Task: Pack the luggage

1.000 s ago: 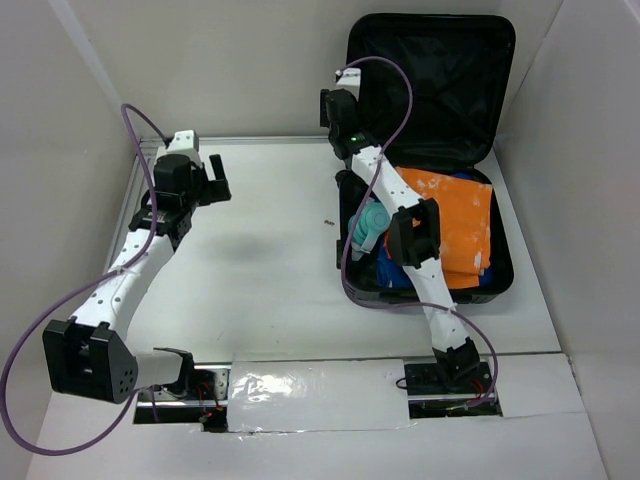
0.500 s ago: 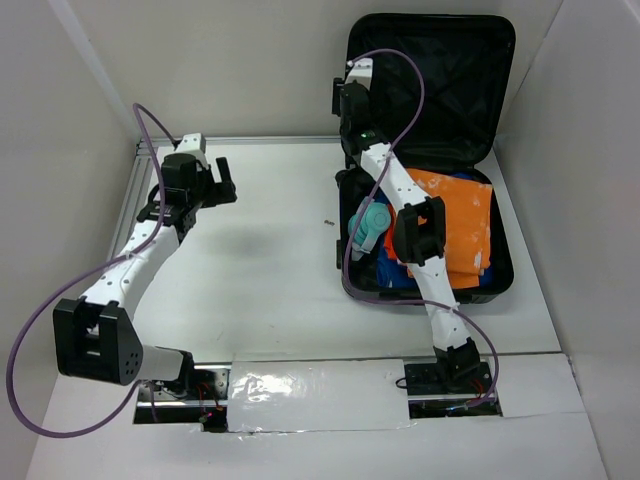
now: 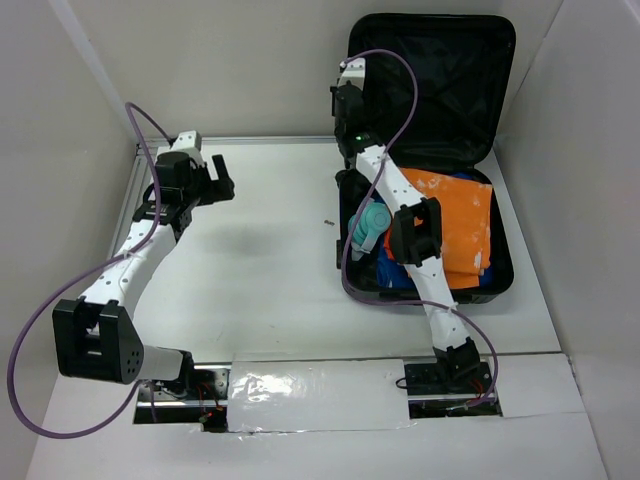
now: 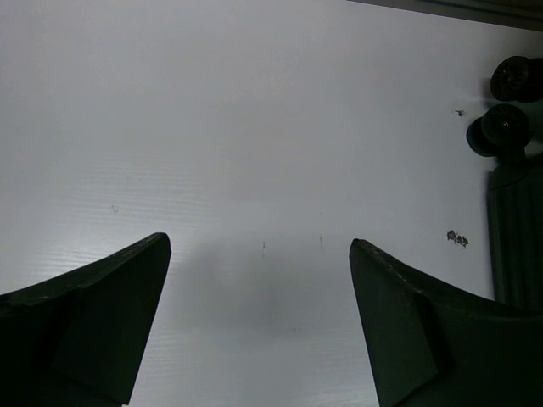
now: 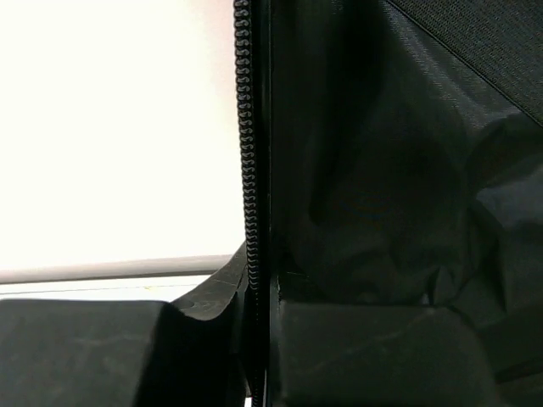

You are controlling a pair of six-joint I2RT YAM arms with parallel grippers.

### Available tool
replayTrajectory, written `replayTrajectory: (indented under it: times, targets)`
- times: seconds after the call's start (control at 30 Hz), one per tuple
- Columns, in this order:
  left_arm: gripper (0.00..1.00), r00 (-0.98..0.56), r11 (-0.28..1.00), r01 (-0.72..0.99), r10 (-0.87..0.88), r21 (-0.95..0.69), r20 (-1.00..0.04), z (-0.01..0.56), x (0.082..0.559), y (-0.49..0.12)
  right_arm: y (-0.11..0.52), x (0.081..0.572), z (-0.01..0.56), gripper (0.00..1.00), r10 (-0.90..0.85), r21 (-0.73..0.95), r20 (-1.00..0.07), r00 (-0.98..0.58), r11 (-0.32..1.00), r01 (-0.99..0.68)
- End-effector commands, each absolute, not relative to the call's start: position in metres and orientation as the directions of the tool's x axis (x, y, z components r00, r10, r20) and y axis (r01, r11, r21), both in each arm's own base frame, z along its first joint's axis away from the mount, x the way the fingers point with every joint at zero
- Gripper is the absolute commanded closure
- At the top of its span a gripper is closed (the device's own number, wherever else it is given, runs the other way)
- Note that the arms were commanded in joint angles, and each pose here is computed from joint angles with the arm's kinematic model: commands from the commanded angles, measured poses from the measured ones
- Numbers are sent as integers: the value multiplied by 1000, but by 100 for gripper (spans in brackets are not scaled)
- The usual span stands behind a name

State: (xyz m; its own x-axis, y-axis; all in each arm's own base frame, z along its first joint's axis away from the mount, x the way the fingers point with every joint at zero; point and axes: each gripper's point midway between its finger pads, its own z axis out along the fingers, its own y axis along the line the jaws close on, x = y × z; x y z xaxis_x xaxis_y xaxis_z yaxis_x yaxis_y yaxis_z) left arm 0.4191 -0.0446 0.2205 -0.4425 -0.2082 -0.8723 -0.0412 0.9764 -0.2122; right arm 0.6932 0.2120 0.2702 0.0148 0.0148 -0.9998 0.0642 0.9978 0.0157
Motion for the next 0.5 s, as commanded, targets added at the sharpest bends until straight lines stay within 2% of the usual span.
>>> replayTrajectory:
  times: [0.0, 0.13, 0.2, 0.27, 0.3, 0.37, 0.4, 0.47]
  targets:
    - [0, -371, 963, 40, -234, -267, -899, 249, 430, -58, 191, 675, 353, 100, 26, 55, -985, 173, 985, 165]
    - [0, -368, 956, 84, -233, -281, -900, 253, 440, -67, 193, 659, 346, 100, -15, 17, -990, 139, 974, 227]
    - [0, -355, 950, 116, -233, -290, -905, 263, 448, -73, 191, 648, 358, 100, 30, 70, -987, 160, 965, 252]
    - [0, -367, 948, 123, -232, -294, -901, 259, 458, -75, 194, 640, 341, 100, 33, 63, -992, 121, 964, 259]
    - [0, -349, 947, 128, -233, -293, -908, 269, 464, -76, 193, 628, 361, 100, 58, 97, -987, 151, 960, 262]
    - [0, -362, 940, 169, -220, -296, -906, 271, 469, -83, 195, 616, 343, 100, 65, 100, -987, 144, 963, 251]
    - [0, -361, 938, 178, -220, -298, -906, 273, 476, -85, 193, 599, 370, 100, 100, 142, -978, 184, 962, 234]
    - [2, -371, 936, 196, -205, -292, -906, 271, 480, -91, 189, 588, 356, 100, 122, 158, -979, 164, 960, 232]
